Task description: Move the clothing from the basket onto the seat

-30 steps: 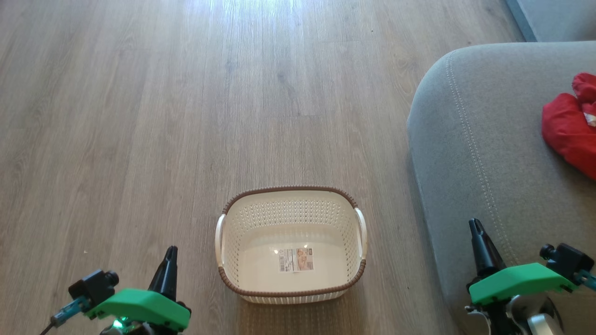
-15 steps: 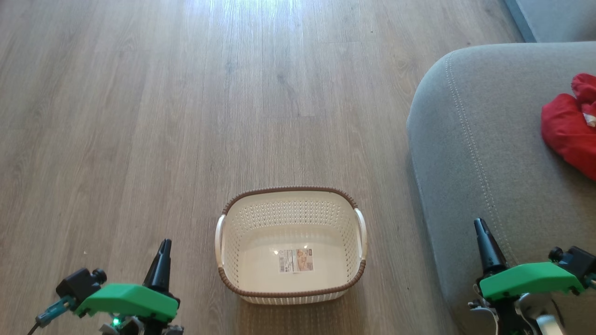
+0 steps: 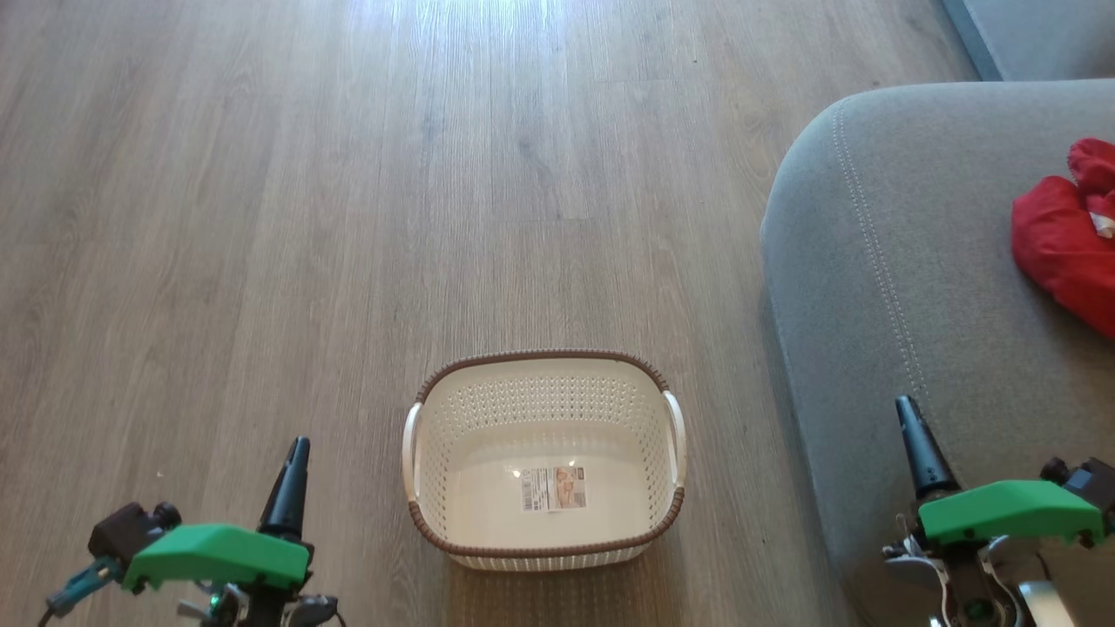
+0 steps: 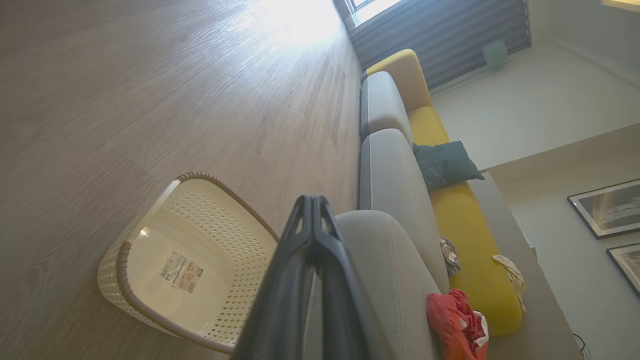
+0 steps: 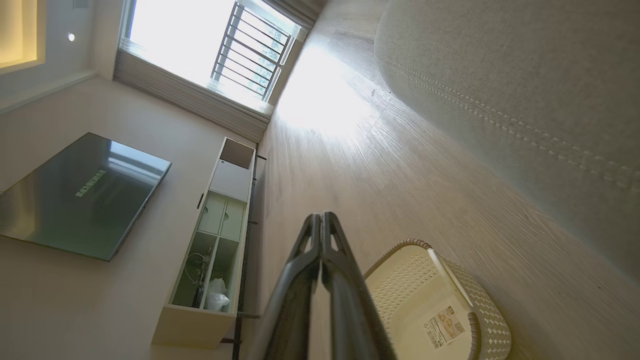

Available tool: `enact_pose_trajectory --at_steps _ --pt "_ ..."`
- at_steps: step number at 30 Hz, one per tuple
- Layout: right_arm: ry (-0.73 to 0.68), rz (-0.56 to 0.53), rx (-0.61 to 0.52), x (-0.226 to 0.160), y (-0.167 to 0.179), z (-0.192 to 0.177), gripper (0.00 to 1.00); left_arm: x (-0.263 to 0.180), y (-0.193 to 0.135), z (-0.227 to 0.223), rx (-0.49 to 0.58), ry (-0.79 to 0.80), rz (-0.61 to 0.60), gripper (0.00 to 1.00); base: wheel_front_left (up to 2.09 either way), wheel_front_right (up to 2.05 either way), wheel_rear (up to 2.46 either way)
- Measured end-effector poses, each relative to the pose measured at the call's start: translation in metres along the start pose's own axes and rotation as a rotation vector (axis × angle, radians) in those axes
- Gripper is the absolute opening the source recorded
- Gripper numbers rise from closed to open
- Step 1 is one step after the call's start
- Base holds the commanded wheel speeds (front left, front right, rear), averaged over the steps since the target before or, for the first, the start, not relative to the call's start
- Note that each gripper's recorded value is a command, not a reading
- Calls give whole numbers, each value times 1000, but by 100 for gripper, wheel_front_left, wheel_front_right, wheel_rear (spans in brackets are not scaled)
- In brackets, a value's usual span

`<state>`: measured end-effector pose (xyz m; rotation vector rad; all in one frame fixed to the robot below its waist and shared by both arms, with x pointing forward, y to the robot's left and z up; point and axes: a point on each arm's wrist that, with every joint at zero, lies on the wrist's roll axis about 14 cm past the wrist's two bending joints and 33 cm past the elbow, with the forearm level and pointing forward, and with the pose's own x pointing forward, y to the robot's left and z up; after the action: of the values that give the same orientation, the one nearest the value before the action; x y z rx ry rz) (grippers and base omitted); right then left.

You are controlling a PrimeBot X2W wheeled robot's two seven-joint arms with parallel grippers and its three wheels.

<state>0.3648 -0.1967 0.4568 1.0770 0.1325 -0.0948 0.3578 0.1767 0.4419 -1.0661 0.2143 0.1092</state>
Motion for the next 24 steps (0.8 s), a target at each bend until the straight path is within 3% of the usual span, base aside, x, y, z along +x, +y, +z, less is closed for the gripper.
enact_pose_trajectory --at_steps 24 --pt "-15 11 269 1 3 8 0 6 -13 13 -272 -5 -58 0 0 0 0"
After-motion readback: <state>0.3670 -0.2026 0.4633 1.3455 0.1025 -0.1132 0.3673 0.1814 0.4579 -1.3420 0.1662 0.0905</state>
